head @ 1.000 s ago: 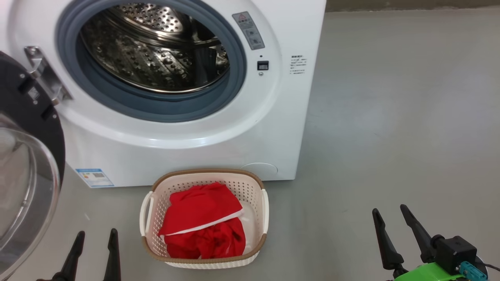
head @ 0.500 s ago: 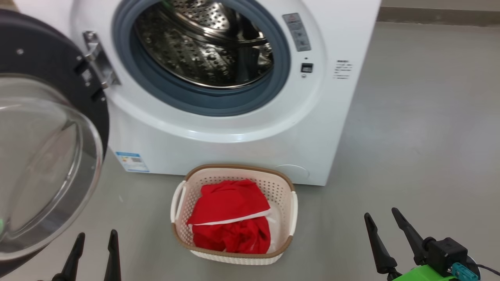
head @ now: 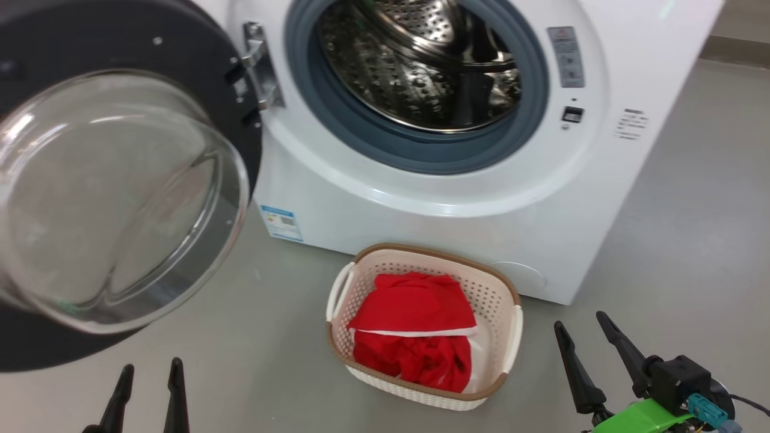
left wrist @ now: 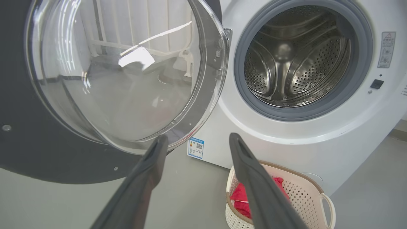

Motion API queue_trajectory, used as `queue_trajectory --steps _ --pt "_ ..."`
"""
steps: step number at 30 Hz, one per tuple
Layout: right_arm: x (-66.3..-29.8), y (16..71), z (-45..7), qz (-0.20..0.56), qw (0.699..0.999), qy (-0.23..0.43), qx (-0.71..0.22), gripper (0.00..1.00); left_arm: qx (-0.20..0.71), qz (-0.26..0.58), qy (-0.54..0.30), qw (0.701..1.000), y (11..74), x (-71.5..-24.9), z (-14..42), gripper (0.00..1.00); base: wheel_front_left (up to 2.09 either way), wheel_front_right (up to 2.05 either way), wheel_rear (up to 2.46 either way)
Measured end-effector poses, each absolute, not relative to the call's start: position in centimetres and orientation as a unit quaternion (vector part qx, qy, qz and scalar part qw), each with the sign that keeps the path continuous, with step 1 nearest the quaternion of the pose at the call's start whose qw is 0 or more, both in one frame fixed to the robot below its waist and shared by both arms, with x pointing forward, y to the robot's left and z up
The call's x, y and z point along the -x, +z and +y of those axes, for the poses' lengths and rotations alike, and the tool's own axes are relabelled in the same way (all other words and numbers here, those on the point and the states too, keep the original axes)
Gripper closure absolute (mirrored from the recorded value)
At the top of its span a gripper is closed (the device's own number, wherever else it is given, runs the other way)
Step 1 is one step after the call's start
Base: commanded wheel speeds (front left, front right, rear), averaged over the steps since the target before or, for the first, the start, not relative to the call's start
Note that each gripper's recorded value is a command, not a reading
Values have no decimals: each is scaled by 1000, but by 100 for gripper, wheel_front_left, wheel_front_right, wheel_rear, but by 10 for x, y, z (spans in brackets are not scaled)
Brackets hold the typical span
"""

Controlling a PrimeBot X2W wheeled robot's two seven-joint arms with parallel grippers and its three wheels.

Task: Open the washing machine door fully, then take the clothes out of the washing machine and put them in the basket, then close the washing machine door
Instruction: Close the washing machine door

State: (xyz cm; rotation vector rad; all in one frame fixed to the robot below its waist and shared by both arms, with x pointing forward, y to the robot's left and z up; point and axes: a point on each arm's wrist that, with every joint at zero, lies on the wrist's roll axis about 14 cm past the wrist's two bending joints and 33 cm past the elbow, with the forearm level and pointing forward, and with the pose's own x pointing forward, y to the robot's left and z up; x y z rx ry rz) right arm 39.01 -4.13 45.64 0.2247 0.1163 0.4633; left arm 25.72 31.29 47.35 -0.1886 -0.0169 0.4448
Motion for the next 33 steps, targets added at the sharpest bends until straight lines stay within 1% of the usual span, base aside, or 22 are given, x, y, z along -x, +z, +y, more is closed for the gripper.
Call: queue_trajectory --steps 8,19,23,33 --pt "-390 456 -1 64 950 286 -109 0 104 -10 264 959 471 -228 327 0 0 0 0" --pt "-391 459 35 64 934 335 -107 0 113 -6 306 945 466 -200 337 0 0 0 0" --pt "-389 458 40 66 931 344 -105 0 123 1 316 941 459 -190 336 0 0 0 0" --pt "-391 463 50 58 925 362 -97 0 129 -5 322 938 461 -189 337 0 0 0 0"
